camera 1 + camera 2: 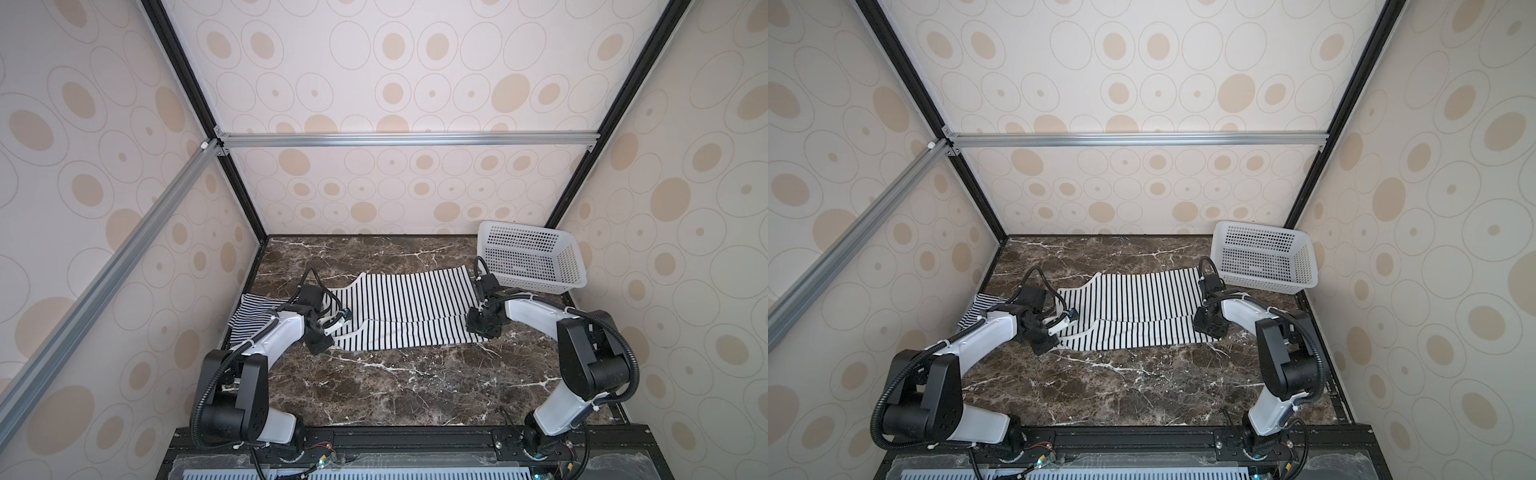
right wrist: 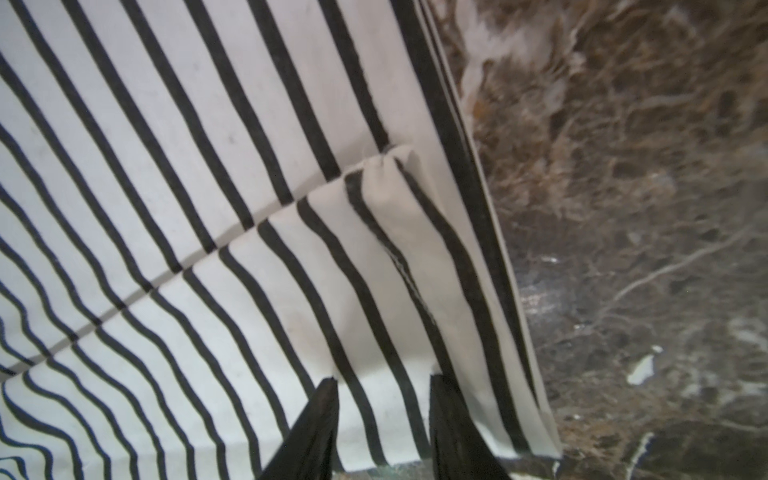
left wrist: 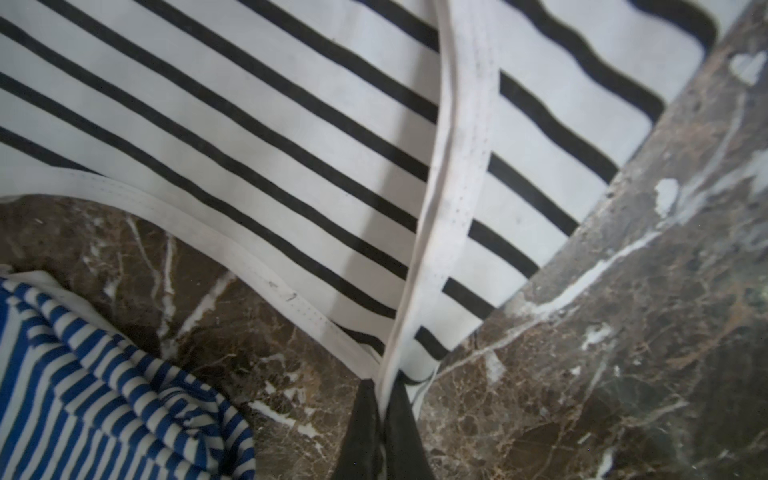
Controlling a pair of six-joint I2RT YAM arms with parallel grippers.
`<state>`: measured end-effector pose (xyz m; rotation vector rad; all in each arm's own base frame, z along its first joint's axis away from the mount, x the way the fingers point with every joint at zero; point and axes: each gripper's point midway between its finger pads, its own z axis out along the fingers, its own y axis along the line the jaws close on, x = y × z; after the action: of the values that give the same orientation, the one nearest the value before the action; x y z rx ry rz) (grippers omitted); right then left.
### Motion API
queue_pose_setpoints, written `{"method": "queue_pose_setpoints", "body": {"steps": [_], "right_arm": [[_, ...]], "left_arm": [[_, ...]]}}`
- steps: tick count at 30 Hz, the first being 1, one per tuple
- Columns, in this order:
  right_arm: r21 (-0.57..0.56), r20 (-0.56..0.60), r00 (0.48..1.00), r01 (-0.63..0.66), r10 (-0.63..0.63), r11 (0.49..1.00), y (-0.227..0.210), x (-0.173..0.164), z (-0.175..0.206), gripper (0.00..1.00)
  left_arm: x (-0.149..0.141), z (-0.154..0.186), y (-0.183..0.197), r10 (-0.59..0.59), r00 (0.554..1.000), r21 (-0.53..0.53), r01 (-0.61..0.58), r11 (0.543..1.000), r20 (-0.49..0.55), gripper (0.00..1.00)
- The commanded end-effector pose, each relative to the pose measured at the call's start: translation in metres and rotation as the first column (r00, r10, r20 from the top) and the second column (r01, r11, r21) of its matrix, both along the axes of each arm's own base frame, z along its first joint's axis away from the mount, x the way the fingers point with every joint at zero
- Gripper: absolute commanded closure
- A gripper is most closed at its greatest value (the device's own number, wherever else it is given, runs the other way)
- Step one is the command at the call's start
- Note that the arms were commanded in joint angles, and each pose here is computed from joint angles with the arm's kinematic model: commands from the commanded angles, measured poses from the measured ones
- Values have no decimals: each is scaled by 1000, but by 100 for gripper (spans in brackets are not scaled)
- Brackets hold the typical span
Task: Fold and stack tank tops
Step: Smooth out the tank top at the center of the table.
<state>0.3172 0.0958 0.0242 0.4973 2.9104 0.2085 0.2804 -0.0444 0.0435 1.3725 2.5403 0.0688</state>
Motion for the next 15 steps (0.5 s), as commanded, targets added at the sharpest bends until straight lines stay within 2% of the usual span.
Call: {"method": "queue_pose_setpoints", "body": {"steps": [1, 10, 13, 15], "right_arm": [[-20, -30, 1000, -3, 2, 1000, -4, -4, -4, 61], [-1, -11, 1000, -5, 5, 1000, 0, -1, 3, 61], [3, -6, 1000, -6, 6, 1000, 0, -1, 5, 61], [13, 3, 1000, -6, 6, 1000, 2, 1, 7, 61]], "left_arm": [[11, 3, 3, -28, 1000, 18, 28, 999, 0, 100], [20, -8, 7, -37, 998, 38, 39, 999, -41, 100], [25, -11, 13, -28, 999, 72, 29, 997, -23, 97], [28, -14, 17, -22, 1000, 94, 23, 995, -18, 90]]}}
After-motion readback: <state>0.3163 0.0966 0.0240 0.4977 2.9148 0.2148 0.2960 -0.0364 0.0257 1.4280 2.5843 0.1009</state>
